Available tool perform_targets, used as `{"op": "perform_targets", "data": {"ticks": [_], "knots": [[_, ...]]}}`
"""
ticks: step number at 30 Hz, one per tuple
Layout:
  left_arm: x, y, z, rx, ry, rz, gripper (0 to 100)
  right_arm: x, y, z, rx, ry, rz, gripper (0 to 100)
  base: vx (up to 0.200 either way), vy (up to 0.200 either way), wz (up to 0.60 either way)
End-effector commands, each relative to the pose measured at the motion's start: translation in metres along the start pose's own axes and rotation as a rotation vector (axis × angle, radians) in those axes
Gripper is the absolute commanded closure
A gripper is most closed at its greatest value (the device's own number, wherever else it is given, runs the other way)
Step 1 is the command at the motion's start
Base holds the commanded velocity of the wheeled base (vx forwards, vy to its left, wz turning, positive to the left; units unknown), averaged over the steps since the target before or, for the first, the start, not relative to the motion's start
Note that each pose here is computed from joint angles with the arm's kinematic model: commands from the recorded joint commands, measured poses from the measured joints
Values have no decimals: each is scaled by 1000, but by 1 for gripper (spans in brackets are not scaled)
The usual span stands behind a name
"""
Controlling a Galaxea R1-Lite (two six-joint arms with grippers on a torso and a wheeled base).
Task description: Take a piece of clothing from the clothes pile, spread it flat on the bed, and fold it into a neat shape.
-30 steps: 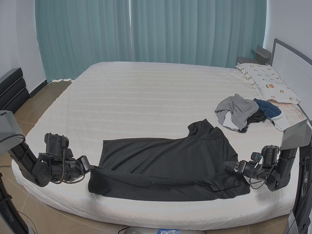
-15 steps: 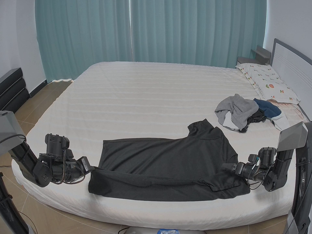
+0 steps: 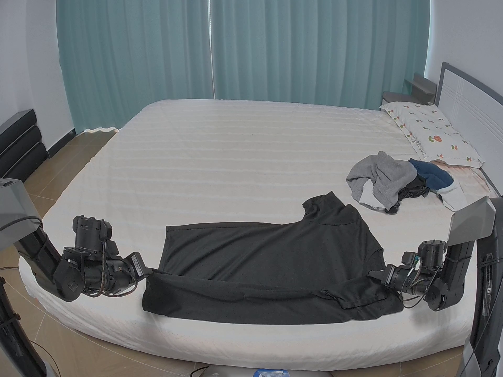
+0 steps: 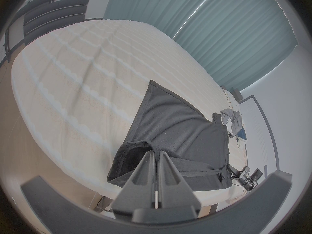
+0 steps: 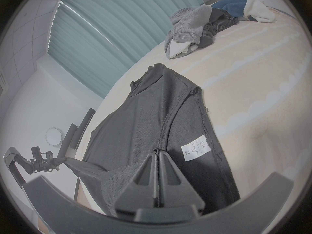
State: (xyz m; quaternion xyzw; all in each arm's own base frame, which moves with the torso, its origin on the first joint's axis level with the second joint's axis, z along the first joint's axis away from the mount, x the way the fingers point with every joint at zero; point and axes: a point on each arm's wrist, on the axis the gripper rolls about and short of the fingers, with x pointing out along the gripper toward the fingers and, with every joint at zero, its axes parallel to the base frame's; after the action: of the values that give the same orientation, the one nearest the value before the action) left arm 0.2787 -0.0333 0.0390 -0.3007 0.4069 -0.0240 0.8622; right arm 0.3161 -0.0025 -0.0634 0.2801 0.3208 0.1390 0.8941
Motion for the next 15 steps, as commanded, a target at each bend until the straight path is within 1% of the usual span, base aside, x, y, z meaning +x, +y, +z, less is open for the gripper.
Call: {"op": "perform_targets", "data": {"ticks": [1,8,12,15], "knots": [[0,0,0,-1,0,2,100,-5,2,1,3,-5,-2,100,0,0,0],[0,0,0,-1,-1,1,100,-16,4,3,3,-30,4,100,0,0,0],[-1,0,0,0,-2,0,100,-28,6,7,-4,-60,10,100,0,0,0],[-3,0,-1,1,-1,1,100,-47,11,8,-4,-81,27,100,0,0,0]]}}
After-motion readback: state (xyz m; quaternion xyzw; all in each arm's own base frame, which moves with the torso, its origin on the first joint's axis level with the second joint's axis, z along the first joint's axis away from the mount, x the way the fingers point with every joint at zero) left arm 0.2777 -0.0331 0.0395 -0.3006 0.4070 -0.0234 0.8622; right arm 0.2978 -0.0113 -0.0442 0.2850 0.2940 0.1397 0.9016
